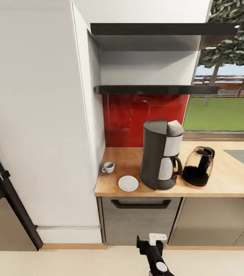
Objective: Set up a coffee station on the kitchen countertop: keep the coffee maker on the countertop, move the bottle of coffee from the kitchen shelf to the counter next to the coffee maker, place a paper coffee filter on top of the coffee maker, put the saucer next to the coffee maker with the coffee cup on the saucer, and place the electric kettle next to the coffee maker.
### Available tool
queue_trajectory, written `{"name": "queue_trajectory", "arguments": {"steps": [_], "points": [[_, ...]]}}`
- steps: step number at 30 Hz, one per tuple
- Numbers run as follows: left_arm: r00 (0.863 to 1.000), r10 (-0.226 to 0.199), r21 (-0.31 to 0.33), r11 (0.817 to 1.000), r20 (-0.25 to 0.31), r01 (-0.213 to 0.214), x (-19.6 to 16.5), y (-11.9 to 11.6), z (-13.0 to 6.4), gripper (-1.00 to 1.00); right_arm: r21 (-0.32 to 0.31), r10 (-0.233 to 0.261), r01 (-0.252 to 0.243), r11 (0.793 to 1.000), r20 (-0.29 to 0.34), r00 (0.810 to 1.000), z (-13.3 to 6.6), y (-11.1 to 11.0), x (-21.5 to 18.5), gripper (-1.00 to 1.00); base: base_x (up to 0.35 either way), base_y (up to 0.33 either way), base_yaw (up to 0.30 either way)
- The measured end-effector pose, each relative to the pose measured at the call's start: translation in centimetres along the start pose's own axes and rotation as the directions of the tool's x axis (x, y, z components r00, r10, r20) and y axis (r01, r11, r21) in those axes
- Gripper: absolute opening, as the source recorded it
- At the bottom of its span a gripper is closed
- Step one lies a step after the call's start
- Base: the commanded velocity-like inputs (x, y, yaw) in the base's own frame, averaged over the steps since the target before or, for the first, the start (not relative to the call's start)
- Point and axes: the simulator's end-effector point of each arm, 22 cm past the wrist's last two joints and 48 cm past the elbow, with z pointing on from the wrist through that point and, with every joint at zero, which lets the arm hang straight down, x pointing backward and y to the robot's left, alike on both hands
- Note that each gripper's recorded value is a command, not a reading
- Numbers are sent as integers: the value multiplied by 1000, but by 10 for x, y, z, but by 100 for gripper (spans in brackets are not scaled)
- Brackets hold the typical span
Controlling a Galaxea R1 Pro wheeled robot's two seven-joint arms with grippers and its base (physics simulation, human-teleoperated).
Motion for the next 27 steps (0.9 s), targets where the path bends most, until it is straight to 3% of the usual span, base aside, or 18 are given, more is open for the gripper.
{"name": "queue_trajectory", "arguments": {"steps": [10,11,12,17,23,27], "points": [[1000,1,-6,1000,-1,-1,0,4,0,100,-37,24,-20,999,114,993,0,22,-47,100,-314,0,0],[1000,1,-6,1000,-1,-1,1,4,0,100,-91,9,11,996,211,978,-4,47,-91,100,-95,0,0],[1000,1,-6,1000,-1,-1,1,4,0,100,-111,12,16,994,255,967,-8,57,-112,100,-61,0,0],[1000,1,-6,1000,0,-1,1,4,0,100,-171,42,25,985,377,925,-28,86,-184,100,-23,0,0],[1000,2,-6,1000,2,-2,0,4,0,100,-191,4,59,980,311,951,-32,101,-219,100,-2,0,0],[1000,2,-5,1000,2,-2,1,3,0,100,-176,-92,141,974,263,960,-28,110,-293,100,0,0,0]]}}
